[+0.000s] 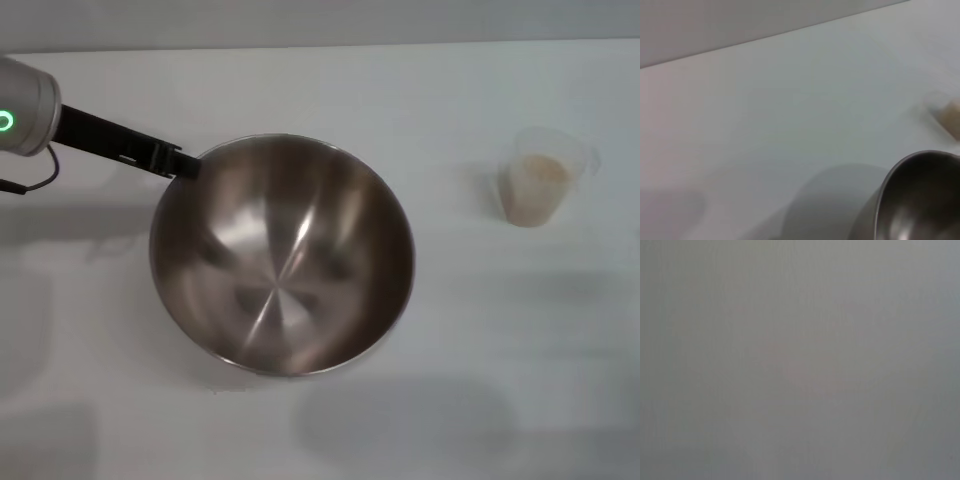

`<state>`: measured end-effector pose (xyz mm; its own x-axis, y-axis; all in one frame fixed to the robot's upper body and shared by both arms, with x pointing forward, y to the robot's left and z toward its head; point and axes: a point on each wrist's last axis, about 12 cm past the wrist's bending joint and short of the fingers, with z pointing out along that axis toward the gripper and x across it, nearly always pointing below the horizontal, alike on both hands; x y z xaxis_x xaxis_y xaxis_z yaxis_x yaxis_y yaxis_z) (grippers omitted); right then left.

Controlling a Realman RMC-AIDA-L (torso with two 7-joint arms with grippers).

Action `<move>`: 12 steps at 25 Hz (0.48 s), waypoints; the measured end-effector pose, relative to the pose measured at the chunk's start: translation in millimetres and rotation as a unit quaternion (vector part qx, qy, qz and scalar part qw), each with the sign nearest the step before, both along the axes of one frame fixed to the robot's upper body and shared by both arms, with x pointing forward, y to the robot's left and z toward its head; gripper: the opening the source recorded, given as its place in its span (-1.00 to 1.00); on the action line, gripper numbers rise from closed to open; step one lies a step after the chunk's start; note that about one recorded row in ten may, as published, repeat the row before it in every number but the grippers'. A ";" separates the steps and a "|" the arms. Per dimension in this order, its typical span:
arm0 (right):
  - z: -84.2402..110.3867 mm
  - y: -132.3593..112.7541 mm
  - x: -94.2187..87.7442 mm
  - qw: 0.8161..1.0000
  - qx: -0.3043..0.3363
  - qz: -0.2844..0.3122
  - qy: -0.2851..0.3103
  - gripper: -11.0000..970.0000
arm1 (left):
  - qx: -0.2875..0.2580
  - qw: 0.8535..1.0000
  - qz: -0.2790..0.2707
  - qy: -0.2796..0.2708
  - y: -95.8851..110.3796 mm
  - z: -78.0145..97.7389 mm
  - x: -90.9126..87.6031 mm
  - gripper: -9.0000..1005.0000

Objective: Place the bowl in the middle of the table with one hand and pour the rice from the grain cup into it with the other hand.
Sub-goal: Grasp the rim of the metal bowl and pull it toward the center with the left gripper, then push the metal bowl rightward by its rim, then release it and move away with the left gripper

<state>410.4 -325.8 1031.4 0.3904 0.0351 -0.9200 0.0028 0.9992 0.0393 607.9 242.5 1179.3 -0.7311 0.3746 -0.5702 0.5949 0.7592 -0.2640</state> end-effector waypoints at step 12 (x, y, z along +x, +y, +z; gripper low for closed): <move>-0.2 1.2 2.0 1.000 -0.001 0.006 0.003 0.72 | -0.029 0.999 -0.039 0.005 -19.4 5.7 8.2 -0.93</move>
<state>412.4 -324.5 1031.1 0.3850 0.0378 -0.9221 -0.0099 0.9993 0.0368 616.1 223.1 1185.0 -0.7066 0.3973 -0.5855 0.6487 0.6943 -0.3117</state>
